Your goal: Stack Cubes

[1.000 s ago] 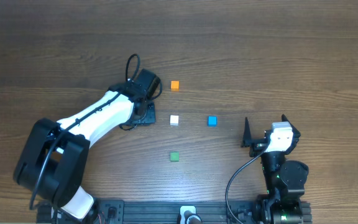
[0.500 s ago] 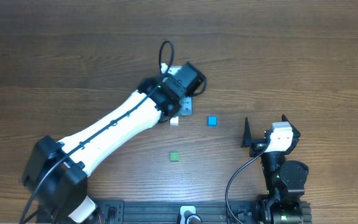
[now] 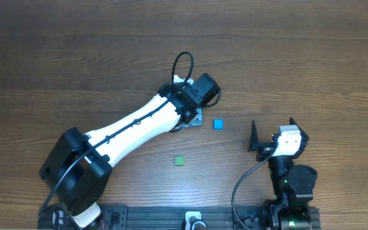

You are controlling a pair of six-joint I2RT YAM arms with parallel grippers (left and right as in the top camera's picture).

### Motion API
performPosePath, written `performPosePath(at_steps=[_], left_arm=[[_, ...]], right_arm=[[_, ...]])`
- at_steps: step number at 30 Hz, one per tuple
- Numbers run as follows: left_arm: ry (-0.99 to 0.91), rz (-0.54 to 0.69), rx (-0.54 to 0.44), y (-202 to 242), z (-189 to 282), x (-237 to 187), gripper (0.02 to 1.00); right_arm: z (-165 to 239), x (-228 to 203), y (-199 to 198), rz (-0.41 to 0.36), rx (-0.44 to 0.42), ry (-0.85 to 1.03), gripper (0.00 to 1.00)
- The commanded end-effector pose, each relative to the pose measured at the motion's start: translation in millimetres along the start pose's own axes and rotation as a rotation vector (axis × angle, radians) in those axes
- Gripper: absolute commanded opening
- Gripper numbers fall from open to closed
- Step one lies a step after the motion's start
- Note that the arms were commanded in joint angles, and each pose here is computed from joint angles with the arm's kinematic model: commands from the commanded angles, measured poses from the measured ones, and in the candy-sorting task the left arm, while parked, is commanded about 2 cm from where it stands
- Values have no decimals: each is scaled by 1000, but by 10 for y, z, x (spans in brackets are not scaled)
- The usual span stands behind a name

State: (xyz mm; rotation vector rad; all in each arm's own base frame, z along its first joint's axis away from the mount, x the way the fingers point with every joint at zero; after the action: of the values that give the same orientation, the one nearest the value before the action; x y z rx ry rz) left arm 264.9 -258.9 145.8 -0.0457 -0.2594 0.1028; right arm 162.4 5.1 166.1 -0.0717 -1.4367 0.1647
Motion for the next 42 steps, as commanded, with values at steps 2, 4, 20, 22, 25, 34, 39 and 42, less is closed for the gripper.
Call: performPosePath(at_steps=[2, 4, 20, 22, 25, 34, 39, 42], left_arm=[[17, 13, 55, 31, -170, 13, 123], [26, 16, 65, 43, -216, 14, 123], [66, 23, 94, 77, -368, -3, 126], [74, 22, 99, 77, -398, -14, 126], [77, 22, 102, 78, -413, -19, 126], [72, 26, 97, 68, -415, -11, 178], [72, 26, 97, 69, -415, -11, 421], [72, 26, 97, 68, -415, -11, 492]], right_arm=[[-4, -21, 2, 5, -4, -1, 991], [-4, -21, 2, 5, -4, -1, 993], [-4, -21, 2, 5, -4, -1, 993], [-4, -21, 2, 5, -4, -1, 991], [-4, -21, 2, 5, -4, -1, 993], [-4, -21, 2, 5, -4, -1, 991], [-4, -21, 2, 5, -4, -1, 991], [-4, -21, 2, 5, -4, -1, 993]])
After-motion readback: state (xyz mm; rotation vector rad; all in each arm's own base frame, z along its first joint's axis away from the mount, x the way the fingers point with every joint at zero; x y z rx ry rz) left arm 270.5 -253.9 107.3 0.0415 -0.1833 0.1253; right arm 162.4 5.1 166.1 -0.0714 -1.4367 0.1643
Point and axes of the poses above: each gripper's point midway between its finger pads, its own z axis back along the fingers, its own y axis along the line the jaws close on, x = y × z, the point moved 8 cm from there along z, back along the fingers, and after that the axes turned 4 degrees about z, right-handed, at the moved point
